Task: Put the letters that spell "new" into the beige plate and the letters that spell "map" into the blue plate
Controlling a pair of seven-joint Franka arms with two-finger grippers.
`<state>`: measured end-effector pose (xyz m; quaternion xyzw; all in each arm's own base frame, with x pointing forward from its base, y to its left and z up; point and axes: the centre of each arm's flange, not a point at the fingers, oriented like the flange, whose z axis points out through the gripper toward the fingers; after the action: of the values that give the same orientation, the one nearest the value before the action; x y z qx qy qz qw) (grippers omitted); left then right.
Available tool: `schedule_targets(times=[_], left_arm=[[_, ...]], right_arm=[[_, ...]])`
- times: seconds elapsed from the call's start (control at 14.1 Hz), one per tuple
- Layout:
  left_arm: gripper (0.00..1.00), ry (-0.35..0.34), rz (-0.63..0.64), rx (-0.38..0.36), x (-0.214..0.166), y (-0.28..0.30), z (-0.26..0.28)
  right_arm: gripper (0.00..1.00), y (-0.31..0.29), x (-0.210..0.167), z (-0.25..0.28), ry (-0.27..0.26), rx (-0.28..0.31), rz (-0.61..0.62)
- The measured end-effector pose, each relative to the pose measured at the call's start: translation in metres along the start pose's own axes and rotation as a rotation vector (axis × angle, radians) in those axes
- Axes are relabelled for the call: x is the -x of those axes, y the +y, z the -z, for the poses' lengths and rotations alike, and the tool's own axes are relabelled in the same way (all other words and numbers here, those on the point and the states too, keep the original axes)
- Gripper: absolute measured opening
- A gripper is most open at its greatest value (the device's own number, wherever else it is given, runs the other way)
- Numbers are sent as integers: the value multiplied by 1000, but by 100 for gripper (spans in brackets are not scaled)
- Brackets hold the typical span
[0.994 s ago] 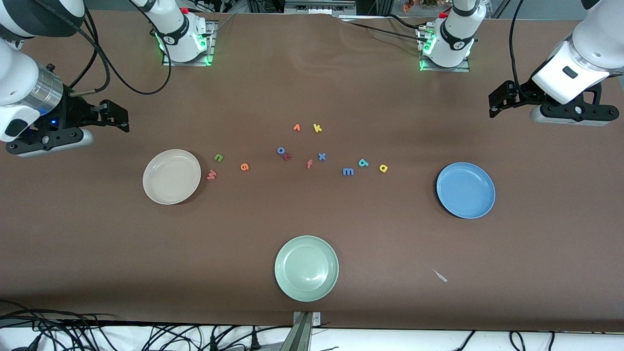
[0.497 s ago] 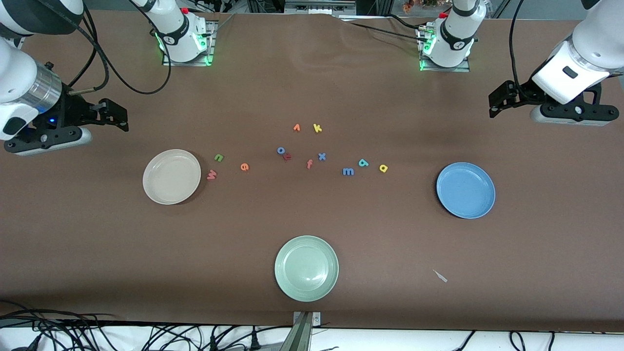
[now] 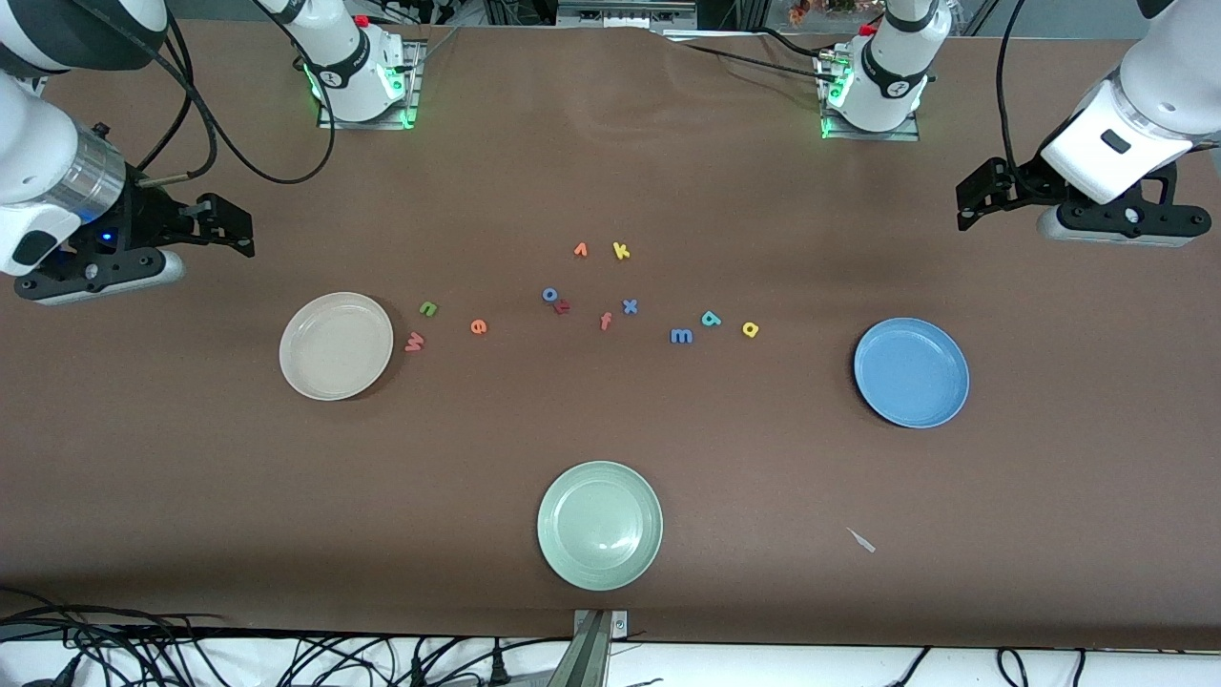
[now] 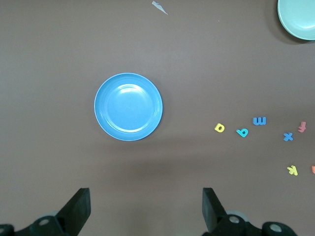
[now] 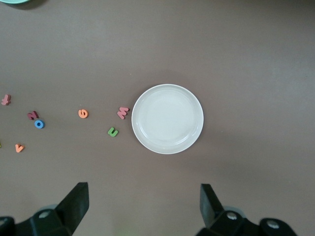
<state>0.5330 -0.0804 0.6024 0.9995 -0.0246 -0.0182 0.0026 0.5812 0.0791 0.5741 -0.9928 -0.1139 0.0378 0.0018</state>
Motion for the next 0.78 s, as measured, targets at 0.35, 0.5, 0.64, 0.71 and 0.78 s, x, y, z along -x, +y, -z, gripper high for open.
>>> schedule_targets(times=[0.35, 0.5, 0.64, 0.71, 0.78], left_arm=[[100, -9, -8, -1, -1, 4, -3], [100, -17, -8, -1, -3, 4, -7], [100, -33, -9, -1, -7, 5, -16], [100, -52, -19, -2, -10, 9, -25], [100, -79, -35, -4, -16, 18, -40]], right_arm=[[100, -18, -4, -12, 6, -6, -12], [100, -25, -6, -21, 4, -8, -12], [100, -32, -8, -34, 8, -13, -30], [100, -42, -10, -43, 12, -14, -35], [100, -53, -12, -54, 16, -15, -38]])
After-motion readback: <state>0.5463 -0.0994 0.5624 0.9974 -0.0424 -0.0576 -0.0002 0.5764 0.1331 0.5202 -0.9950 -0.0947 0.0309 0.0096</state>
